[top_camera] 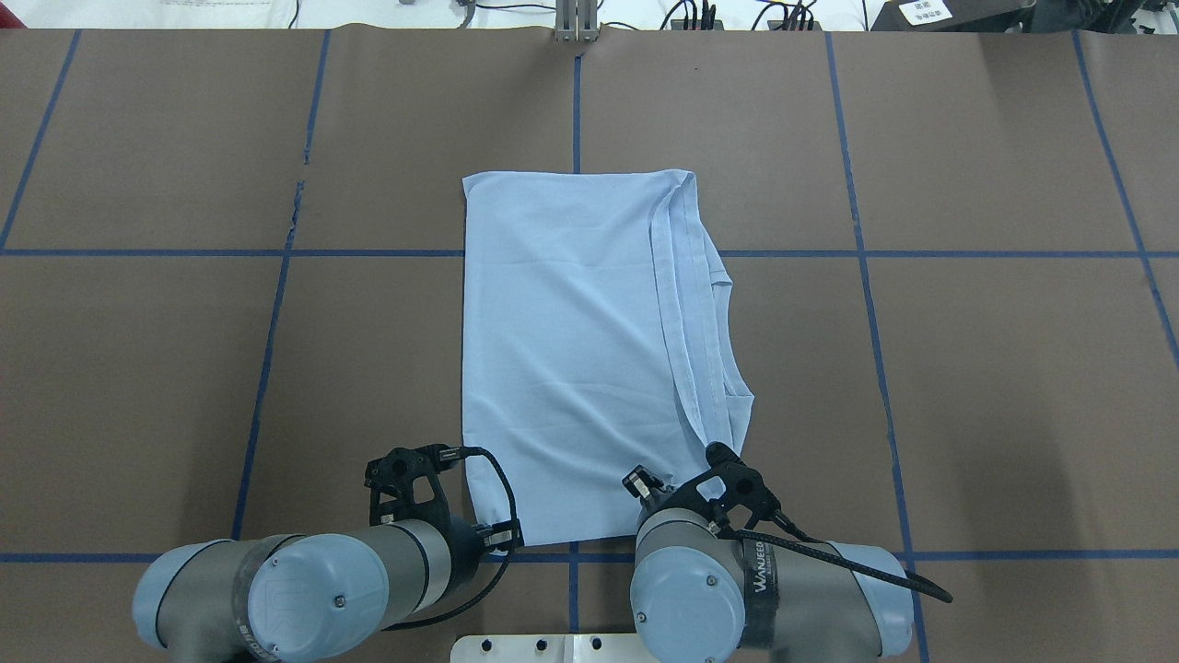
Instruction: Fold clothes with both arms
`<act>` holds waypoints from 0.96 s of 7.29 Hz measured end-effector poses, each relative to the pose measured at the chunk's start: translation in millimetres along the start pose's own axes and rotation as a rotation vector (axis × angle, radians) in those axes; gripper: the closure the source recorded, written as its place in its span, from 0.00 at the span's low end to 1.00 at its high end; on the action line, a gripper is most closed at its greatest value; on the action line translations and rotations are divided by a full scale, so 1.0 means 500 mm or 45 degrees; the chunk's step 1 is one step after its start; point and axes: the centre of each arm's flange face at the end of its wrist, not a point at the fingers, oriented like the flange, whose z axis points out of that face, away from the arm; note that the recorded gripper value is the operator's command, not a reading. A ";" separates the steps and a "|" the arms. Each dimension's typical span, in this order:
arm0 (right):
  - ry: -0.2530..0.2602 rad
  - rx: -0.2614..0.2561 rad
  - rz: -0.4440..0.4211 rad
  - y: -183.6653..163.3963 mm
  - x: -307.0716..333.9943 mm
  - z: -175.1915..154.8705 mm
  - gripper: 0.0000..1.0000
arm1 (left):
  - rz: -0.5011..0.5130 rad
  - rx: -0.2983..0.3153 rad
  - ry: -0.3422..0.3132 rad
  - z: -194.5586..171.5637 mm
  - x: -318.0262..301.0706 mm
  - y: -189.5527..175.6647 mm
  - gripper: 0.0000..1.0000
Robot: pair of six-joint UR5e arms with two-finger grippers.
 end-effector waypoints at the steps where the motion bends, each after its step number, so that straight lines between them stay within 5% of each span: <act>1: -0.007 0.006 0.021 -0.005 -0.005 -0.001 1.00 | 0.001 -0.001 0.001 -0.001 0.000 0.001 1.00; 4: -0.051 0.016 0.092 -0.025 -0.022 -0.021 1.00 | 0.005 -0.001 0.023 -0.020 0.009 -0.004 1.00; 7: -0.126 -0.058 0.128 -0.057 -0.040 -0.120 1.00 | 0.031 -0.009 0.055 -0.122 0.040 -0.016 1.00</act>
